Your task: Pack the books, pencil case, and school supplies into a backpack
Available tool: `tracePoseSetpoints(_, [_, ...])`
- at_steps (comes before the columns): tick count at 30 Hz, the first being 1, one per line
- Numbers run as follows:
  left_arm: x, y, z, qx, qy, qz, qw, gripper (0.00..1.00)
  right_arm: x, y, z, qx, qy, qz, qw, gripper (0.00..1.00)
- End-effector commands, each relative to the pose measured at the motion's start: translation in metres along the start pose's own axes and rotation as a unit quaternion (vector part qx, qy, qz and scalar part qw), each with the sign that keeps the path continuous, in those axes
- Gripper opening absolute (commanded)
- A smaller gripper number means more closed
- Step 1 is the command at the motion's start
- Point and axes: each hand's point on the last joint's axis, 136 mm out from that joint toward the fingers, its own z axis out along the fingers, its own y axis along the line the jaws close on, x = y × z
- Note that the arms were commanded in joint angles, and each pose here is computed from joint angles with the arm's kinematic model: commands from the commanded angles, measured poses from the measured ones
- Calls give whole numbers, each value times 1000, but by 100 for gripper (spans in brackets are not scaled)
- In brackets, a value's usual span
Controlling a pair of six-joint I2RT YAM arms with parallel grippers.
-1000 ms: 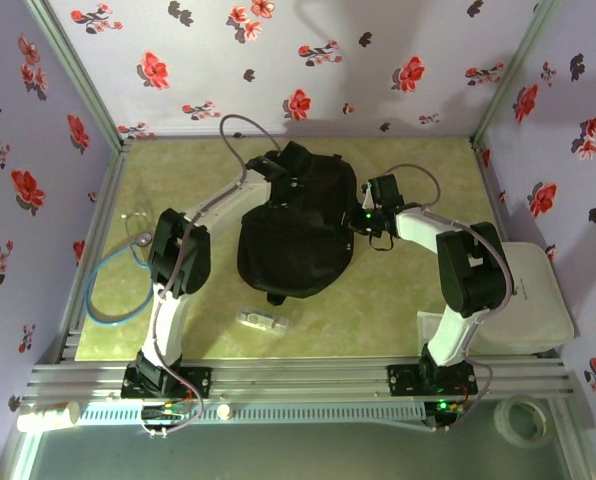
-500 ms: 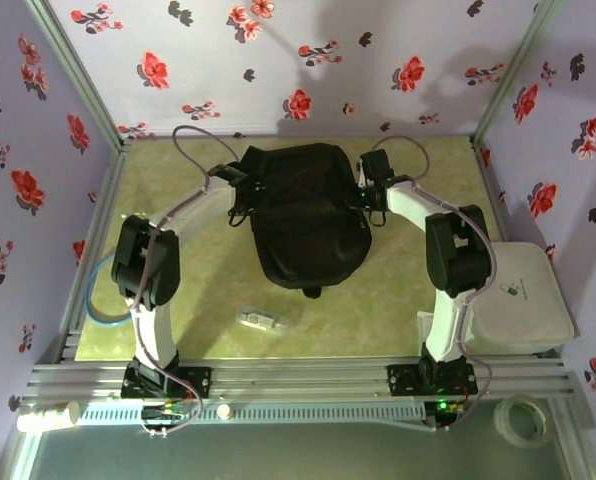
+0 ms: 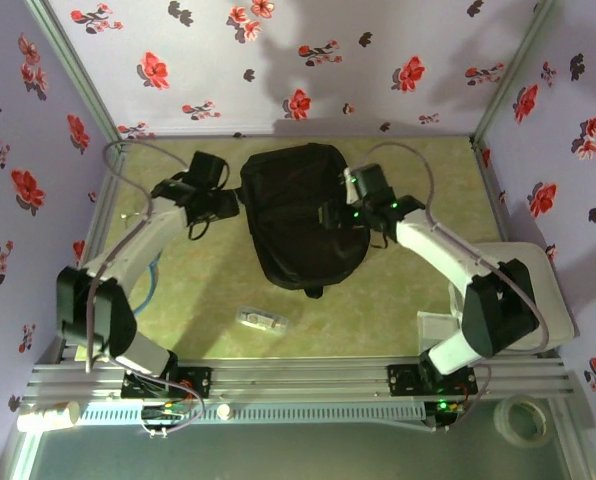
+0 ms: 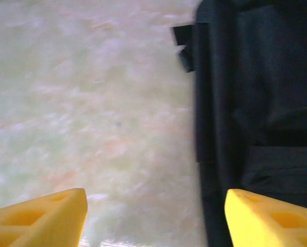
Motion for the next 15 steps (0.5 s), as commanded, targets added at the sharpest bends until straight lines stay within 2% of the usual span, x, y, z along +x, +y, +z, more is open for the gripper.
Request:
tracePoseSetpoints(1, [17,35,3,-14,12,-53,998,74,56,30,5,8,64,-57,996,76])
tracePoseSetpoints(4, [28,60,2,-20,11,-84,996,79,86,71,7,-28,82,-109,990,77])
tracePoseSetpoints(7, [39,85,5,-32,18,-118,992,83,116,114,5,-100,100,-174,975,76])
tracePoseSetpoints(15, [54,111,11,-40,22,-148,988,87,183,166,17,-125,164,-309,928,74])
